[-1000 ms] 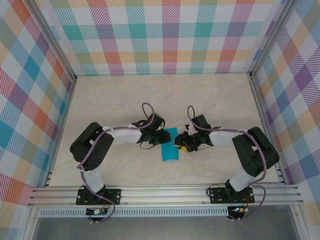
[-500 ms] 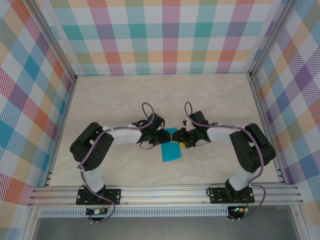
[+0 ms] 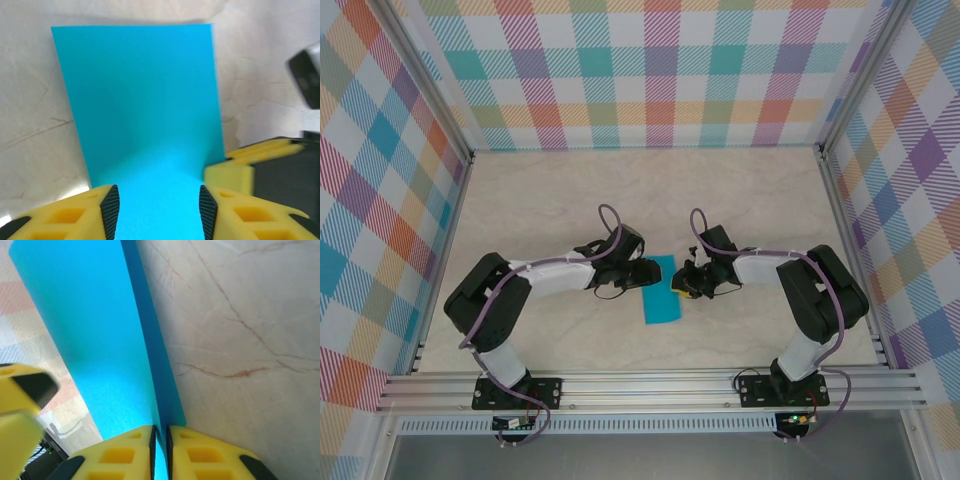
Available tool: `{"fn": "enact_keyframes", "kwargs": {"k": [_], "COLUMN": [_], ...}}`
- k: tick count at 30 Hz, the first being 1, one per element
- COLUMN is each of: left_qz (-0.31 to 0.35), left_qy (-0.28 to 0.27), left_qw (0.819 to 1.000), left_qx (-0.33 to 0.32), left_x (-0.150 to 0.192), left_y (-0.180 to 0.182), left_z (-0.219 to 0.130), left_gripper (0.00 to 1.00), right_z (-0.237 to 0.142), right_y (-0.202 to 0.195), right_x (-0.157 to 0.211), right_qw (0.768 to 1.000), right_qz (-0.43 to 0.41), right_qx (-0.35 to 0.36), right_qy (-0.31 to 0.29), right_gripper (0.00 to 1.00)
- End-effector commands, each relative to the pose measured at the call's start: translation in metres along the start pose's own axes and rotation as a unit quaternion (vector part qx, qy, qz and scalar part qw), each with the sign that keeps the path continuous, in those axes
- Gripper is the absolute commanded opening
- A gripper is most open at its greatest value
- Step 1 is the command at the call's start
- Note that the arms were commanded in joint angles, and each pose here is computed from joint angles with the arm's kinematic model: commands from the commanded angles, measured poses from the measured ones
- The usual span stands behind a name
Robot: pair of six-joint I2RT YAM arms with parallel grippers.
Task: Fold a paper plane with a square sheet of paper (pick it up from the middle)
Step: Third fold the triangle at the center of the table.
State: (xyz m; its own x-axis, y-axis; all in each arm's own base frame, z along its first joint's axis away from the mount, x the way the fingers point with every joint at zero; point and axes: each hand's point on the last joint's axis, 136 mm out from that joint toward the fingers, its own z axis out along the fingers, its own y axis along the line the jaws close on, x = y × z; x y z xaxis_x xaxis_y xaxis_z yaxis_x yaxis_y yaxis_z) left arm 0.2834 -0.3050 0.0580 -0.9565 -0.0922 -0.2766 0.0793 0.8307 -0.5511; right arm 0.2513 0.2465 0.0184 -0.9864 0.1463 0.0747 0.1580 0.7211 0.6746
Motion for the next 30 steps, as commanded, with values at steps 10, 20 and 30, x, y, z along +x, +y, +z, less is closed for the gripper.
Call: {"fn": "enact_keyframes", "kwargs": {"k": [10, 20, 30], "left_qz": [0.21, 0.332, 0.374], "left_qy": [-0.049, -0.046, -0.057], "left_qw": [0.975, 0.932, 0.906], "left_qx": [-0.058, -0.135, -0.187], "left_x": [0.051, 0.096, 0.1], "left_y": [-0.028, -0.044, -0.057], "left_z": [-0.053, -0.03, -0.004], "left_gripper": [0.67, 0.72, 0.72], "right_z": [-0.004, -0.005, -0.007], "right_y": [0.009, 0.013, 0.016], "right_x": [0.003, 0.003, 0.002], "right_qw": [0.999, 0.998, 0.998], "right_qz": [0.046, 0.051, 0.047], "right_qx": [-0.01, -0.011, -0.013], "right_qy": [0.017, 0.026, 0.026], "right_gripper": [0.11, 0.15, 0.21]}}
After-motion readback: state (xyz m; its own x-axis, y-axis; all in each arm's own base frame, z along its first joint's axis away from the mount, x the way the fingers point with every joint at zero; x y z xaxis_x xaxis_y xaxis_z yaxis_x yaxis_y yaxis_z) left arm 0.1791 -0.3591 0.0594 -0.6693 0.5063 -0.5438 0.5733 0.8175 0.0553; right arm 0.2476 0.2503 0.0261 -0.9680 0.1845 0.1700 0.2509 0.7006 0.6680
